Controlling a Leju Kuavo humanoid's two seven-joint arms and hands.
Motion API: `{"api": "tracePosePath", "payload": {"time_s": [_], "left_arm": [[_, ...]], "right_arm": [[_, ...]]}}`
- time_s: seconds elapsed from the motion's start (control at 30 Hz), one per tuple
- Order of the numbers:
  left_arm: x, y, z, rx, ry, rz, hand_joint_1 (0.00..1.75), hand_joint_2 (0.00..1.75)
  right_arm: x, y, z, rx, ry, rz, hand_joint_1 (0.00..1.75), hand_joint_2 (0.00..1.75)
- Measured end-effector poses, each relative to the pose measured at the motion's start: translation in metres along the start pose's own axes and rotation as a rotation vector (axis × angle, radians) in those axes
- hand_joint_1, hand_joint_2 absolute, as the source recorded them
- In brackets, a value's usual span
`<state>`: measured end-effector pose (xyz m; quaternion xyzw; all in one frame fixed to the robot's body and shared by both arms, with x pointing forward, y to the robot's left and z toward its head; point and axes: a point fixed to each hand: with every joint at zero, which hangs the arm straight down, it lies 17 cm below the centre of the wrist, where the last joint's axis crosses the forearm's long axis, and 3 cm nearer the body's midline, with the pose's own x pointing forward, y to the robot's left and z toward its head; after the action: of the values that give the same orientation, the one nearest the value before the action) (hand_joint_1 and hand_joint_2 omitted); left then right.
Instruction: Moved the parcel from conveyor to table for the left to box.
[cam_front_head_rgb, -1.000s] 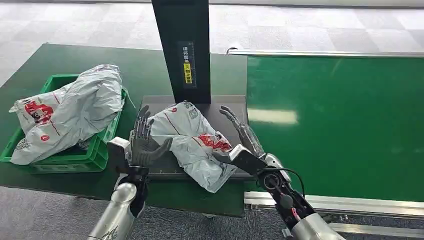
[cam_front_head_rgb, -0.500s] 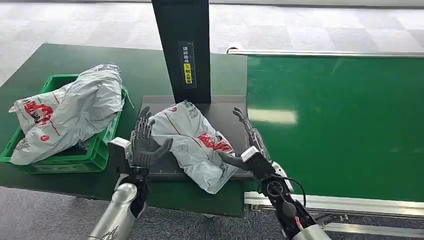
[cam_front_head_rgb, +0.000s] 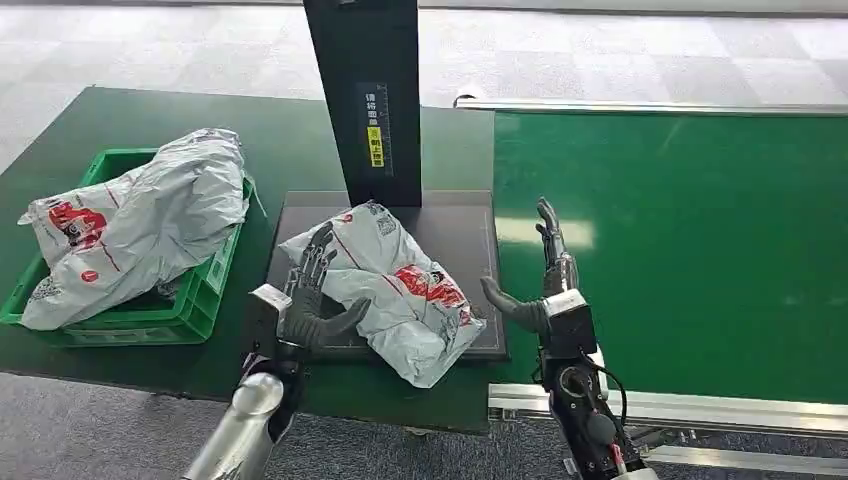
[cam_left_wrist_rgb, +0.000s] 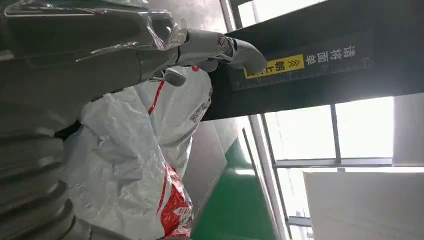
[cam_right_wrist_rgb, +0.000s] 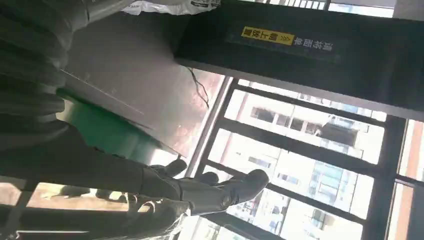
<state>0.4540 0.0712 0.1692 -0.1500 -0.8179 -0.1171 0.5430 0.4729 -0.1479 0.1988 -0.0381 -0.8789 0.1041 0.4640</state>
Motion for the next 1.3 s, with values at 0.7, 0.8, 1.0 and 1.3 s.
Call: {"api": "tracePosePath", "payload": {"time_s": [0.7,0.8,1.0,1.3], "left_arm": [[-0.013,-0.028,0.007,-0.128,0.039,-0.296,0.0,1.75],[-0.018,-0.046,0.006,-0.189,0.047,-0.504,0.0,1.75],[-0.054,-0.058,0.01,-0.315,0.153,-0.835,0.0,1.75],[-0.125,-0.015,-0.004,-0.387,0.448,-1.192,0.0,1.75]], "right_arm": [[0.002,-0.017,0.001,-0.105,0.008,-0.052,0.0,1.75],[0.005,-0.013,0.002,-0.127,0.007,-0.065,0.0,1.75],[0.013,-0.016,0.001,-0.18,-0.004,-0.057,0.0,1.75],[0.022,-0.005,0.013,-0.187,-0.009,-0.059,0.0,1.75]]}}
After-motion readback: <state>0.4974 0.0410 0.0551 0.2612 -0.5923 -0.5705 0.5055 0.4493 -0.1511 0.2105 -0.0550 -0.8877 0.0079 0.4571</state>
